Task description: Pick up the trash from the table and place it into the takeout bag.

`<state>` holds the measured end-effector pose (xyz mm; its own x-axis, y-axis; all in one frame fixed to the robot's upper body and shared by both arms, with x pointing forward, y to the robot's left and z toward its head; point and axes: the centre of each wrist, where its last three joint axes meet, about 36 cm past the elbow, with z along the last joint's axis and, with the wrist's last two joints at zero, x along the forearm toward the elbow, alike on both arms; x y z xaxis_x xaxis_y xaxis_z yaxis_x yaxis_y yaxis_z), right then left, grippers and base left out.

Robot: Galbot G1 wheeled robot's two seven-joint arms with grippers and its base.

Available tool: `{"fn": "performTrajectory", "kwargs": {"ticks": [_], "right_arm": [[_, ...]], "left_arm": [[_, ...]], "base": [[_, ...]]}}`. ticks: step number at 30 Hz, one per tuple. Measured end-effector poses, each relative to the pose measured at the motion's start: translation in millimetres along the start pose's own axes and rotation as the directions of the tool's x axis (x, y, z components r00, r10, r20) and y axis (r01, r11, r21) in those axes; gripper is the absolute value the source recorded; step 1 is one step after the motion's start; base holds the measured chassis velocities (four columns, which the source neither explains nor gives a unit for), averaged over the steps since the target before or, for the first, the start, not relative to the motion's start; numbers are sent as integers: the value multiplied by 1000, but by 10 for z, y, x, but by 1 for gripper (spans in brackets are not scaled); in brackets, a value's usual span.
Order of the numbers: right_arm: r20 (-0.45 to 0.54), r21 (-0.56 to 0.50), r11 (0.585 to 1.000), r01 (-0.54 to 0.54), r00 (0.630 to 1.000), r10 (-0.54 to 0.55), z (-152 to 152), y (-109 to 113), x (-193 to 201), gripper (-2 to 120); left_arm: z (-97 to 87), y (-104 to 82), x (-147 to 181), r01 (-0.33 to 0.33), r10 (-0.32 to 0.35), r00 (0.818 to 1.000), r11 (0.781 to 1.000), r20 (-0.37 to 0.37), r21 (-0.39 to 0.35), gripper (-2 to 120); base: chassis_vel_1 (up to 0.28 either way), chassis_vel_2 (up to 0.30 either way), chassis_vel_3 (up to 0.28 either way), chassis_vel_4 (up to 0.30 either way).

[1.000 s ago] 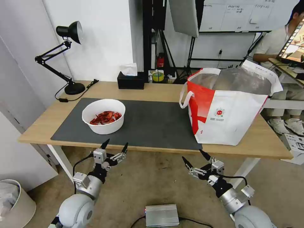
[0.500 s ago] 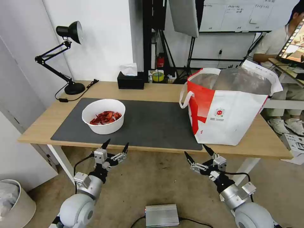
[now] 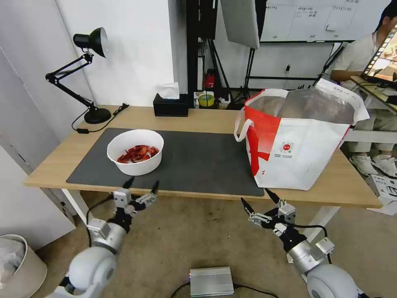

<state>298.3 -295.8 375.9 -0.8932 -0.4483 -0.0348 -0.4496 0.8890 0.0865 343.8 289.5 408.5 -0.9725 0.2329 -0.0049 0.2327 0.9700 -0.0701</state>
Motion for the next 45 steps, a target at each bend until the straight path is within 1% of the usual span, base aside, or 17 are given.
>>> {"fn": "performTrajectory", "kwargs": {"ticks": [4,7,9,10,12,14,18,19,22,23,25,26,28,37,40,41,45], "right_arm": [[0,0,1000,0,1000,0,0,0,0,100],[-1,0,1000,0,1000,0,0,0,0,100],[-1,0,1000,0,1000,0,-1,-1,0,100],[-1,-1,1000,0,1000,0,-1,0,0,100],[-1,-1,1000,0,1000,0,-1,0,0,100],[-1,-1,1000,0,1000,0,-1,0,0,100],[-1,-1,1000,1,1000,-1,0,0,0,100],[-1,-1,1000,1,1000,-1,0,0,0,100],[-1,-1,1000,1,1000,-1,0,0,0,100],[-1,-1,1000,1,1000,-1,0,0,0,100],[-1,-2,1000,1,1000,-1,0,0,0,100],[-1,-2,1000,1,1000,-1,0,0,0,100],[-1,-2,1000,1,1000,-1,0,-1,0,100],[-1,-2,1000,1,1000,-1,0,-1,0,100],[-1,-2,1000,1,1000,-1,0,-1,0,100],[-1,-2,1000,1,1000,-1,0,-1,0,100],[-1,-2,1000,1,1000,-1,0,-1,0,100]], "left_arm": [[-132,111,-20,25,-25,1000,999,-13,-30,100],[-288,275,-36,59,-64,996,994,-61,-88,100],[-334,308,-38,60,-66,996,994,-64,-90,100],[-445,356,-40,58,-63,996,996,-66,-72,100],[-498,373,-41,57,-61,996,997,-67,-58,100],[-632,403,-72,56,-57,996,998,-70,-19,100],[-848,444,-155,90,-86,991,996,-98,28,100],[-848,444,-155,90,-86,991,996,-98,28,100],[-1160,523,-327,141,-135,983,989,-127,37,100],[-1160,523,-327,141,-135,983,989,-127,37,100],[-1344,617,-433,163,-155,976,986,-151,42,100],[-1344,617,-433,163,-155,976,986,-151,42,100],[-1485,735,-577,175,-161,969,982,-187,66,100],[-1615,898,-907,173,-138,953,979,-270,110,100],[-1638,941,-1056,173,-131,937,979,-325,104,100],[-1638,941,-1056,173,-131,937,979,-325,104,100],[-1653,994,-1199,183,-138,912,980,-385,81,100]], "base": [[0,0,0,0],[0,0,0,0],[0,0,0,0],[0,0,0,0],[0,0,0,0],[0,0,0,0],[0,0,0,0],[0,0,0,0],[0,0,0,0],[0,0,0,0],[0,0,0,0],[0,0,0,0],[0,0,0,0],[0,0,0,0],[0,0,0,0],[0,0,0,0],[0,0,0,0]]}}
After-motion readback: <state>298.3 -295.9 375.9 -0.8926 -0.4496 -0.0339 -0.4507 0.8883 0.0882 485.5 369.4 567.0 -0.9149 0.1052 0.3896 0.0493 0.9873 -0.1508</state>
